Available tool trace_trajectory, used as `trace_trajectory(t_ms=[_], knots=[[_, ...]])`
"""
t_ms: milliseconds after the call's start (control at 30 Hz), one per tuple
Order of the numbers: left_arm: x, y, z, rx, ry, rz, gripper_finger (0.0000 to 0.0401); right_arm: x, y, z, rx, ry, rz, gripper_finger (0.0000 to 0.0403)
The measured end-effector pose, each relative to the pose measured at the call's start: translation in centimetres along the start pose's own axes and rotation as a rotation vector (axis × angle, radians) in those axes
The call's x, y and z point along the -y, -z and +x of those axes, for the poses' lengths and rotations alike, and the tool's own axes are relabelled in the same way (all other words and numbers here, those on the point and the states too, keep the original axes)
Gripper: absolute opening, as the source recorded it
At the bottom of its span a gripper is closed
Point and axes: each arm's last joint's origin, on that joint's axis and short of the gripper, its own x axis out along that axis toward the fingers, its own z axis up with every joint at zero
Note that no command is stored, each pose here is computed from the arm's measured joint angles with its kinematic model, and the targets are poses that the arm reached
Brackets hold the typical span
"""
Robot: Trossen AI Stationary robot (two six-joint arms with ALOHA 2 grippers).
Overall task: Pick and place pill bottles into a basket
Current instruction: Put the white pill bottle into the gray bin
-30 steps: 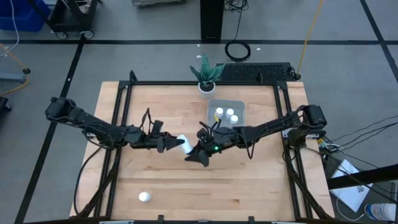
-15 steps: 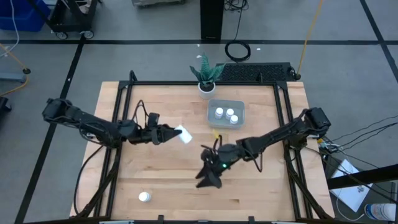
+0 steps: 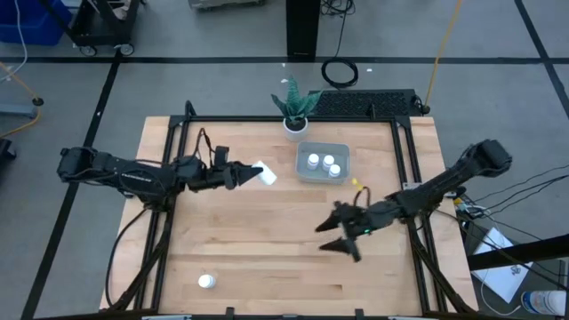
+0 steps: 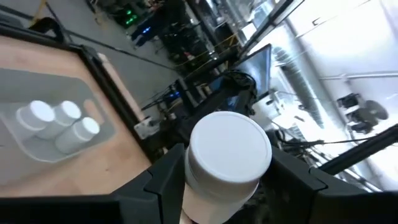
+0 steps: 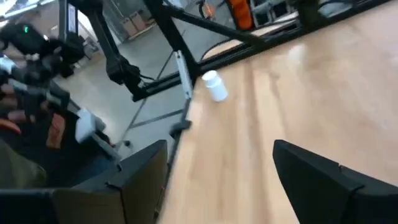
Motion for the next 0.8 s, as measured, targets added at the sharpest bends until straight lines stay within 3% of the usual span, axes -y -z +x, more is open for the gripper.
trace_trajectory(t_ms=[200, 267, 567, 800], knots=[[-1.2, -1.1, 0.2, -0.012, -0.039, 0.023, 0.0193, 2.5, 2.1, -5.6, 0.276, 0.105, -0.111, 0.0282], [-1.4, -1.2, 0.2, -0.019, -0.045, 0.025, 0.0186, 3.5, 3.2, -7.0, 0.297, 0.115, -0.161, 0.0285], [-2.0, -2.0, 0.3, -0.017, -0.059, 0.037, 0.019, 6.0, 5.7, -10.4, 0.383, 0.094, -0.136, 0.0283], [-2.3, -2.8, 0.4, -0.001, -0.083, 0.05, 0.0178, 5.9, 5.0, -11.8, 0.478, 0.082, -0.189, 0.0286]])
